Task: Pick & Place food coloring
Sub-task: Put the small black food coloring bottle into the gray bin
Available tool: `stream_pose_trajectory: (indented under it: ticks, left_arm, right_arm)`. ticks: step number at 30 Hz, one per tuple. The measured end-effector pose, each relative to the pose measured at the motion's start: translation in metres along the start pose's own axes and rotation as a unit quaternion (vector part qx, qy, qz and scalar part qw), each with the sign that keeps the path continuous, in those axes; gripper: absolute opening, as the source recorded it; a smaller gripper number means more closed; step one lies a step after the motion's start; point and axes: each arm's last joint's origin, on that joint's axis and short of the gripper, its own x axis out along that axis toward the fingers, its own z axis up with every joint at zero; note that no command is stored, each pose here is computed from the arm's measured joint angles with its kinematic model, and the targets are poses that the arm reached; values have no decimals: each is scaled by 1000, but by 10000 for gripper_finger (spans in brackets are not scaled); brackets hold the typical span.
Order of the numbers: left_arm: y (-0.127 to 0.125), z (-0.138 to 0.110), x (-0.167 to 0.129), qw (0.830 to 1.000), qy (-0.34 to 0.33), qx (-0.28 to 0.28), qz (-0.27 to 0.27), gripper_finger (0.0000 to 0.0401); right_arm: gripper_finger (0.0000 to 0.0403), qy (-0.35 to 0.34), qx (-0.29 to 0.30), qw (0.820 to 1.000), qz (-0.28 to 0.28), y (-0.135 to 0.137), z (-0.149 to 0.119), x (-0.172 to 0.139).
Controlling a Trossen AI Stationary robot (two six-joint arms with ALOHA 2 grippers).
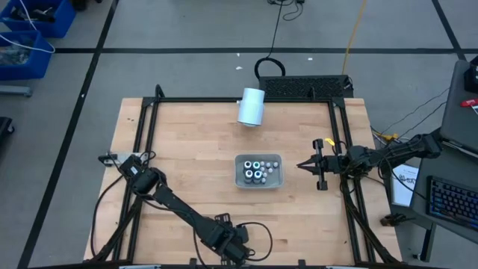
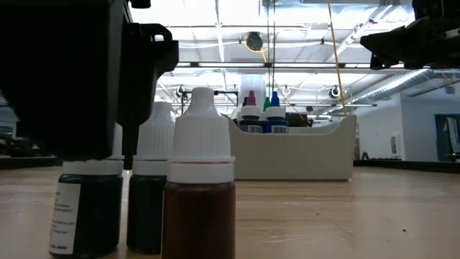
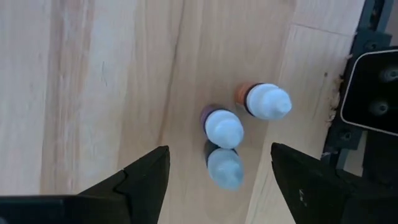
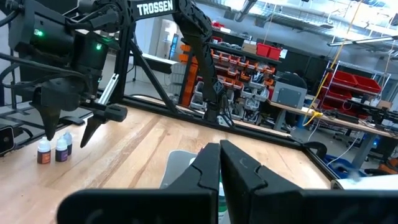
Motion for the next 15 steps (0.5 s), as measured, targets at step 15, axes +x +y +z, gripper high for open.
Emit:
stream_pose_trajectory:
  ticks: [15]
  left_arm:
    - [0,0,0,1000,0,9,1,280]
  right_arm:
    - [4,0,6,1000,0,0,0,0]
